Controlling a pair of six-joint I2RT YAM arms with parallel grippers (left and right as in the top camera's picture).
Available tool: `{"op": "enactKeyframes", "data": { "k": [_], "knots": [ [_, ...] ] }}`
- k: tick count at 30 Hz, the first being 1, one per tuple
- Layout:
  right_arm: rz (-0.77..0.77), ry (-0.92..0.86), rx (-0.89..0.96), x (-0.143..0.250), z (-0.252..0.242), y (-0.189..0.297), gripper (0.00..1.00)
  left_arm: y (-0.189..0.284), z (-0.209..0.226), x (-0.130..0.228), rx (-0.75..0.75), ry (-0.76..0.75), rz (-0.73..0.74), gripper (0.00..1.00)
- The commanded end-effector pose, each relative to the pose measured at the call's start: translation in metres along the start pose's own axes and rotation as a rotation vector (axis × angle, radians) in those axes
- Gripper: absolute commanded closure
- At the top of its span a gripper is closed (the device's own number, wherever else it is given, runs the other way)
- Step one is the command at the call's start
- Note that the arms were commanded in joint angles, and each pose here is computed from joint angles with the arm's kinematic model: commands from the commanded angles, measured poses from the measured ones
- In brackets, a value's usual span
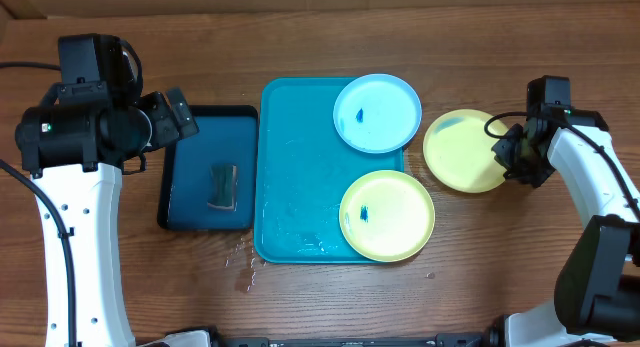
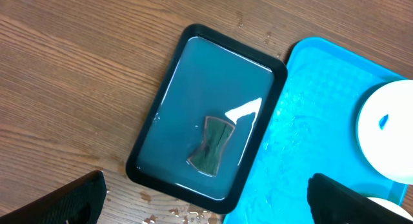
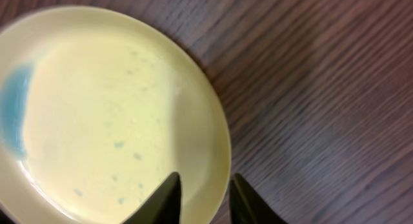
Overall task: Clean dirty plates on tray and stack at the side
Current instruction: 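Lower the yellow plate onto the table and release it with the right gripper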
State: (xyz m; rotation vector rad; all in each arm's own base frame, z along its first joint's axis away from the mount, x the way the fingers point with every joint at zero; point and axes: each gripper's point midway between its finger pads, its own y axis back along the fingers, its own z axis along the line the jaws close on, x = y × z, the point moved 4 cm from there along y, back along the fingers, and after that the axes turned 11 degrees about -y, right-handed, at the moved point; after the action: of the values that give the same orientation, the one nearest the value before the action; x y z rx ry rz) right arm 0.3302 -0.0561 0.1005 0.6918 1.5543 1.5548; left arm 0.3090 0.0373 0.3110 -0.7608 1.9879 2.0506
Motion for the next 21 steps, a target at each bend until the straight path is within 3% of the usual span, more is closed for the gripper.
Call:
{"op": "enactKeyframes", "data": {
  "k": [1, 16, 21],
  "knots": [
    [0.009, 0.002, 0.008, 0.001, -0.003, -0.001, 0.69, 0.002, 0.001, -0.002, -0.011, 0.020, -0.011, 0.00],
    [0.152, 0.232, -0.195, 0.023, 0.016, 0.056, 0.57, 0.002, 0.001, -0.002, -0.011, 0.020, -0.011, 0.00],
    [0.225, 0.233, -0.163, 0.036, 0.006, 0.057, 0.57, 0.002, 0.001, -0.002, -0.011, 0.020, -0.011, 0.00]
  ]
}}
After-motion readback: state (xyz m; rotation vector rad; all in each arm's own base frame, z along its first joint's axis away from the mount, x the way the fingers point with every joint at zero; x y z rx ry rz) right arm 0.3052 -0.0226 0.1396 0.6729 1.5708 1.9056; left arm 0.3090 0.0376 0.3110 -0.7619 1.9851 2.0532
